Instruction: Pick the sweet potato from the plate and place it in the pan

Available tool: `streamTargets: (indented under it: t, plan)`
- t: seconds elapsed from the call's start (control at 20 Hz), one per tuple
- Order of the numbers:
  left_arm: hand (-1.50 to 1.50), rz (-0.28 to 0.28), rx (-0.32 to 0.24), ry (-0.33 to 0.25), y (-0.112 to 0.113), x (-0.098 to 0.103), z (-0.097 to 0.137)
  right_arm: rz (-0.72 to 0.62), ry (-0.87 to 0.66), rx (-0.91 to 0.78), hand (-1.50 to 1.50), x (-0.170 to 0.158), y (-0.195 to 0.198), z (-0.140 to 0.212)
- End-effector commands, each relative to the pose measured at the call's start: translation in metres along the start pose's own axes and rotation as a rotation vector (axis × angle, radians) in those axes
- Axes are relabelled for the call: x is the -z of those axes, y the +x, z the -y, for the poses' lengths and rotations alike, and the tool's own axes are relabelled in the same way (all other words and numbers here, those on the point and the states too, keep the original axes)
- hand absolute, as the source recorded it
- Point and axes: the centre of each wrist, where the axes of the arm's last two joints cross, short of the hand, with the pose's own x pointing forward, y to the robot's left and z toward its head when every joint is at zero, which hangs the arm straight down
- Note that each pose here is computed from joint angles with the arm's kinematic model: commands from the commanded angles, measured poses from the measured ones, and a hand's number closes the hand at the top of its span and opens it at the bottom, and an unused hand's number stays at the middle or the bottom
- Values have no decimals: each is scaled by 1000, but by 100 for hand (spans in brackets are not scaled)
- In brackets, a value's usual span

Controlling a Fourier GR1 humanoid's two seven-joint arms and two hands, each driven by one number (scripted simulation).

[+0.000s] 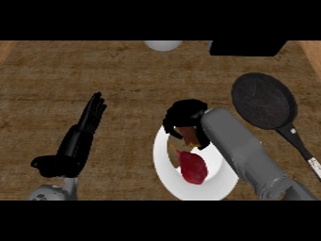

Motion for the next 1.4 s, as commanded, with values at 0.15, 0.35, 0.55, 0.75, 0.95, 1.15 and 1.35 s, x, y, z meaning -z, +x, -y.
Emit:
streamTargets:
  t: [0.15, 0.35, 0.55, 0.75, 0.95, 1.15, 1.35]
  plan:
    - [0, 8, 2, 14, 8, -8, 15, 13, -136, -5, 150, -6, 0, -28]
    - [0, -9, 7, 20, -3, -7, 4, -146, -338, 110, 150, 2, 3, -14]
    - [0, -50, 11, 83, -7, -17, -3, -620, -423, 304, 150, -28, -10, -44]
    - [0, -75, 11, 120, -17, -27, -7, -860, -619, 294, 150, -22, -5, -43]
    - [0, -69, 18, 115, -13, -27, -17, -935, -867, 229, 150, -8, 5, -12]
    - [0, -42, 10, 104, -2, -19, -15, -976, -1023, 262, 150, -9, 14, 13]
    - [0, -52, 2, 117, -6, -16, -21, -1036, -1125, 348, 150, -13, 30, 14]
